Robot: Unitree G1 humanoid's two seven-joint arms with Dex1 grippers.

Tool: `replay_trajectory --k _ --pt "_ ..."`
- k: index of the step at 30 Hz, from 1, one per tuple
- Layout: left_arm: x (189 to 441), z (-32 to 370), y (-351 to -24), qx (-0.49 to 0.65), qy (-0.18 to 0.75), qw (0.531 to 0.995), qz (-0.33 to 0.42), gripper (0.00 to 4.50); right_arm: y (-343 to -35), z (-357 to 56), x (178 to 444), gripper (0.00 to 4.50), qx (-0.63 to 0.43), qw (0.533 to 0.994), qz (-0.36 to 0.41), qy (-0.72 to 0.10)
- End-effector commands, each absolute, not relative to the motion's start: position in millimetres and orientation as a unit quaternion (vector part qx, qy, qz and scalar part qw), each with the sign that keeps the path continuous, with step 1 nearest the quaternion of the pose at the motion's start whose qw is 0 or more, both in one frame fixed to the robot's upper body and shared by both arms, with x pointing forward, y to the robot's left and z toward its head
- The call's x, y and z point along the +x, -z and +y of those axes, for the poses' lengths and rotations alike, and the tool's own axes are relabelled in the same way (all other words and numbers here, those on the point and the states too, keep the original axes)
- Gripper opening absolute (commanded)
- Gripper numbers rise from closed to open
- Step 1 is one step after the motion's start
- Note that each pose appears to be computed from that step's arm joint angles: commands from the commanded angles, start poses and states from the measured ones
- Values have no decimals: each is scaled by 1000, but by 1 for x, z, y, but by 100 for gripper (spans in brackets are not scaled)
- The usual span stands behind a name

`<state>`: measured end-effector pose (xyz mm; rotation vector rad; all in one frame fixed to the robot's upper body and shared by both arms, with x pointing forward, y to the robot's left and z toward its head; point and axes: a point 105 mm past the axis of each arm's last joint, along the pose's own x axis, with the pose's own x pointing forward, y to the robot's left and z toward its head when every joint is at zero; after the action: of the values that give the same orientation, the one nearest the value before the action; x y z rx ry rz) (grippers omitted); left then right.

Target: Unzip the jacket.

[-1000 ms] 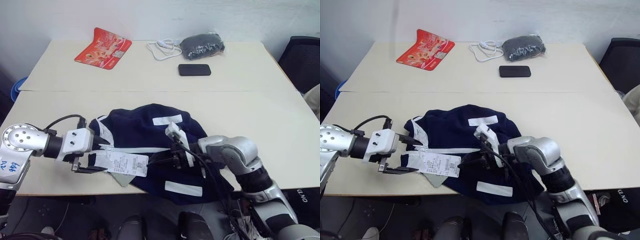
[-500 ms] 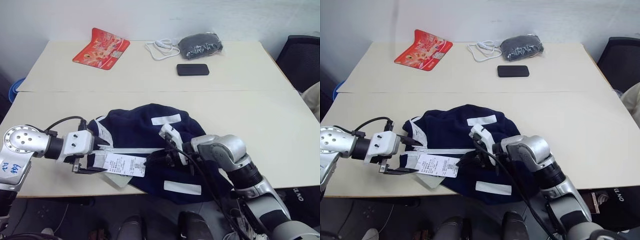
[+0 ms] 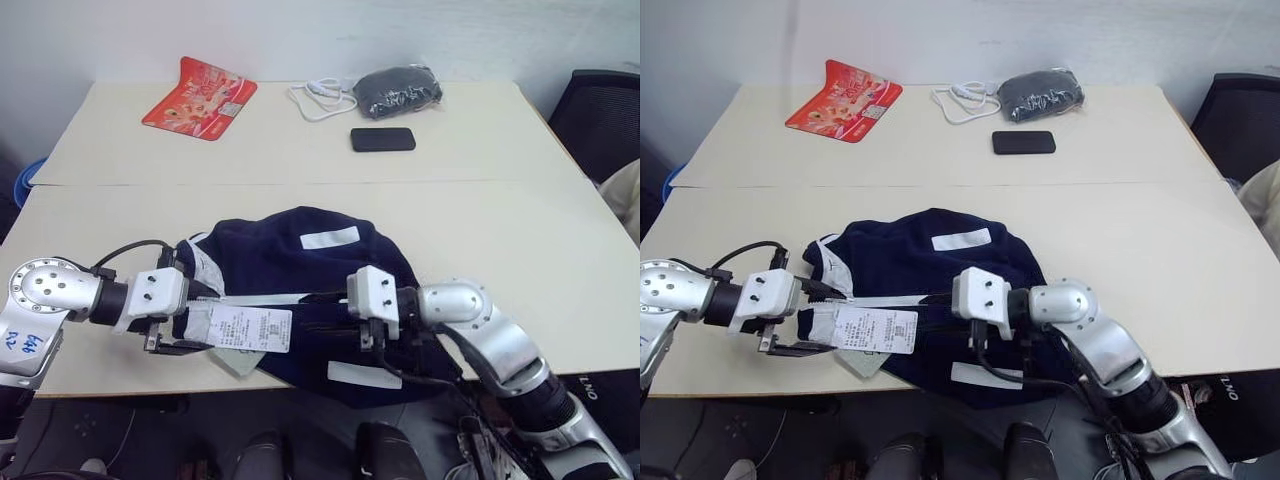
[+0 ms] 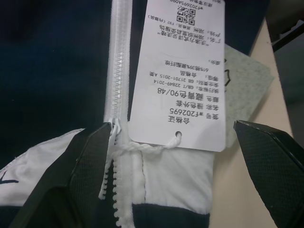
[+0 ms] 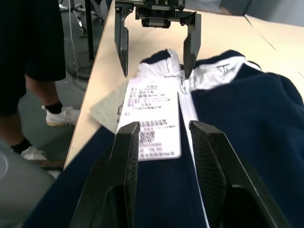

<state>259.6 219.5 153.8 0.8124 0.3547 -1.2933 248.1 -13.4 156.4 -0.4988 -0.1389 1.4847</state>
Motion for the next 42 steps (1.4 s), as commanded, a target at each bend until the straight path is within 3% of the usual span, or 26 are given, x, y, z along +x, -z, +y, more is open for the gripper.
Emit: replay_trajectory --k 1,5,9,13,16,21,28,32,37,42 --pt "258 222 -166 378 580 707 148 435 -155 -15 244 172 -243 696 -70 -672" --pt "257 222 -166 378 581 705 150 435 -144 -18 240 172 -358 640 -151 -663" --pt "257 223 -167 378 581 705 152 435 -135 -17 242 172 -400 623 -203 -641" --pt "257 228 -174 375 571 714 154 435 -131 -8 245 259 -414 628 -240 -614" --pt "252 229 -176 374 572 713 157 435 -127 -1 242 259 -426 620 -274 -599" --pt "250 232 -178 377 570 711 162 435 -109 3 235 259 -468 566 -308 -604" --pt "252 229 -180 378 569 713 158 435 -109 13 258 259 -548 524 -347 -553" --pt "254 228 -180 378 569 714 155 435 -103 13 266 259 -594 474 -356 -543" --pt "258 228 -180 379 566 716 152 435 -121 22 265 259 -544 526 -371 -538" --pt "259 229 -177 380 566 715 153 435 -131 29 260 145 -506 547 -387 -543"
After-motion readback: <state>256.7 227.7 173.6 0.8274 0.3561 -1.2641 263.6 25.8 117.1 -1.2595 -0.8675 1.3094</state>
